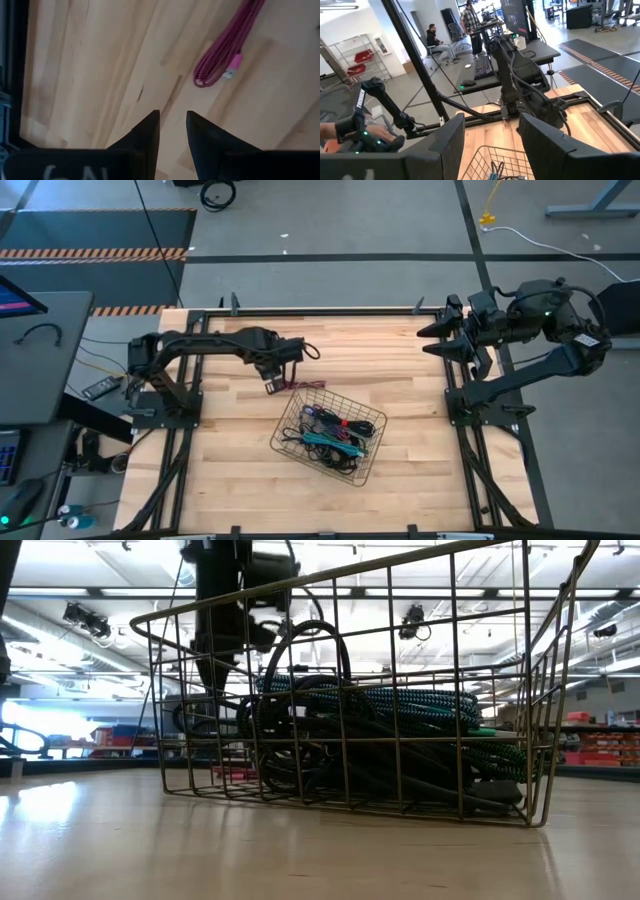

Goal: Pick and place USB-C Cables
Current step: Put the pink charger cable into the wire basket

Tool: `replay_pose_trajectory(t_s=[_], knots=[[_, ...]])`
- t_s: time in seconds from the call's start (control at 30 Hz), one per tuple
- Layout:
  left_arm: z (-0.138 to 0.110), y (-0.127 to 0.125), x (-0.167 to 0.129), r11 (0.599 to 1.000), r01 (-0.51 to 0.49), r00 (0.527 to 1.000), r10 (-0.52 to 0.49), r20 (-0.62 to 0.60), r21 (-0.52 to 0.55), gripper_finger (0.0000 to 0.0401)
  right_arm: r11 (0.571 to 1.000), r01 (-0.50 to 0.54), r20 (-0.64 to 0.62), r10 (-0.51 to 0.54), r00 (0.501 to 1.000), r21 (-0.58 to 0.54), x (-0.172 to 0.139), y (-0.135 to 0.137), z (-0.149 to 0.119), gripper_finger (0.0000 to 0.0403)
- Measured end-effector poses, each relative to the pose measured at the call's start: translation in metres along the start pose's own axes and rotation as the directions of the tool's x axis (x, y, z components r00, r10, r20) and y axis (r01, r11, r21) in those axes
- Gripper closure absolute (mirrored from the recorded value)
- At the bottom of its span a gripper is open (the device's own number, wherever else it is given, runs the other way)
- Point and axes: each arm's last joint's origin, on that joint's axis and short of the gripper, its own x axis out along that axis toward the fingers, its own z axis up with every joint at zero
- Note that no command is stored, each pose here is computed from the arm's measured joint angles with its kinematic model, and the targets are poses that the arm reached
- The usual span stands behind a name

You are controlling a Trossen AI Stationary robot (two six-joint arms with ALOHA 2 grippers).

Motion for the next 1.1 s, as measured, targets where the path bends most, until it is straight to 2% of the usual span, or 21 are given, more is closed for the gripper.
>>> replay_pose_trajectory(t_s=[0.07,0.2,0.37,0.67,0.77,0.87,1.1], knots=[[0.000,0.003,0.007,1.000,0.014,1.000,-0.014,0.000,0.002,0.0298,1.000,0.000,0.001,0.000,1.000,0.000,0.000,0.000,0.000,0.0208],[0.001,0.005,0.021,0.992,0.122,0.992,-0.122,0.030,0.003,0.0298,1.000,-0.001,0.005,0.001,1.000,0.000,0.000,0.000,0.000,0.0208],[0.000,0.006,0.034,0.979,0.203,0.978,-0.204,0.049,0.019,0.0291,1.000,0.000,0.006,0.000,1.000,0.008,0.000,0.000,0.001,0.0208],[-0.013,0.004,0.060,0.970,0.240,0.970,-0.242,0.028,0.048,0.0218,1.000,0.000,0.006,0.000,1.000,0.008,0.000,0.000,0.001,0.0208],[-0.015,-0.002,0.065,0.963,0.239,0.968,-0.246,0.046,0.123,0.0195,1.000,0.001,0.006,-0.001,1.000,0.008,0.000,0.000,0.001,0.0208],[-0.015,-0.010,0.064,0.941,0.227,0.967,-0.250,0.060,0.250,0.0182,1.000,0.017,0.011,-0.017,1.000,0.008,0.000,0.000,0.001,0.0208],[-0.009,-0.020,0.060,0.876,0.173,0.956,-0.260,0.138,0.451,0.0182,1.000,0.024,0.012,-0.024,1.000,0.020,0.000,-0.001,0.001,0.0208]])
